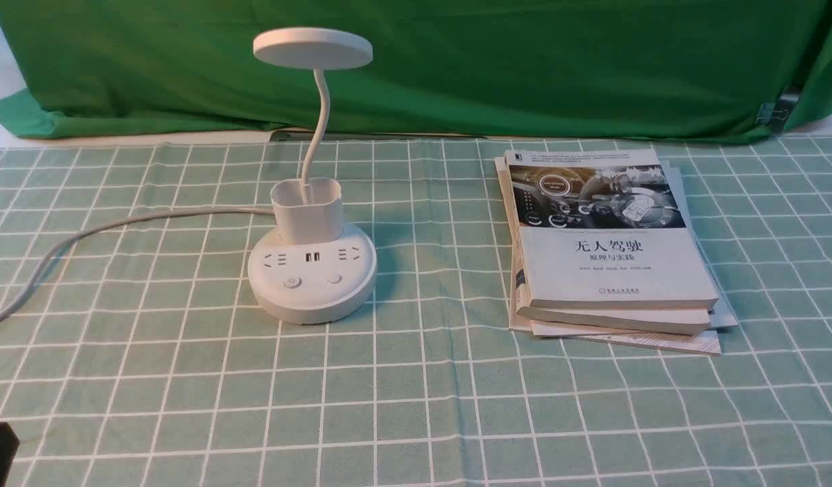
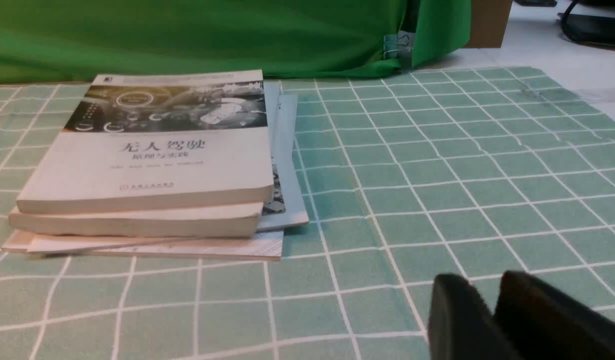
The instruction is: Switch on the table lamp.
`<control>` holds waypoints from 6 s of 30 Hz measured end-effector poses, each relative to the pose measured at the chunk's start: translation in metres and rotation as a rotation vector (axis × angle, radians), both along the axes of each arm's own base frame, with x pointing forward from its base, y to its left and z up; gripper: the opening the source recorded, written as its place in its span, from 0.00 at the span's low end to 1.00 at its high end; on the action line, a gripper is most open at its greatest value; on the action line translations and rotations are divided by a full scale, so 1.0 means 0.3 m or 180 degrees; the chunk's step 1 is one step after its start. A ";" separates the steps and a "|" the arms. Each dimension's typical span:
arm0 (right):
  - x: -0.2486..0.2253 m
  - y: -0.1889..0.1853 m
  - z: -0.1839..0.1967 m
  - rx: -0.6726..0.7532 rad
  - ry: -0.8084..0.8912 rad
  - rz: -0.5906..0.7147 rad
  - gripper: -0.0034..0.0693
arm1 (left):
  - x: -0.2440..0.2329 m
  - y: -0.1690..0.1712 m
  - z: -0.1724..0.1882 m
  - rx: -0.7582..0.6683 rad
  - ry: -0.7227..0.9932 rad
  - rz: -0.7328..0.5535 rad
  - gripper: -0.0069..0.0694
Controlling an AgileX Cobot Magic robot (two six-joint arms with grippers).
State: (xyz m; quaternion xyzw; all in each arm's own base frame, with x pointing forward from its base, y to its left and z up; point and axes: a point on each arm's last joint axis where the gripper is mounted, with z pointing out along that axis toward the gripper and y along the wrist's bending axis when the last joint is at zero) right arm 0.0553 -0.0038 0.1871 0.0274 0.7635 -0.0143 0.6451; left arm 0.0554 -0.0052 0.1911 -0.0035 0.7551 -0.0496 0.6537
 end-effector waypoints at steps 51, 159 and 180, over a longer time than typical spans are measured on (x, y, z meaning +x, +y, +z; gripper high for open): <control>0.000 0.000 0.000 0.0002 -0.0001 0.0000 0.37 | -0.089 0.040 0.261 -0.0007 -0.3004 0.0464 0.12; 0.000 0.000 0.000 0.0002 0.0003 -0.0001 0.37 | 0.105 -0.136 0.461 -0.0431 -0.0223 -0.1307 0.09; 0.000 0.000 0.000 0.0002 -0.0001 0.0000 0.37 | 0.015 -0.004 0.142 -0.0211 -0.1075 -0.0138 0.09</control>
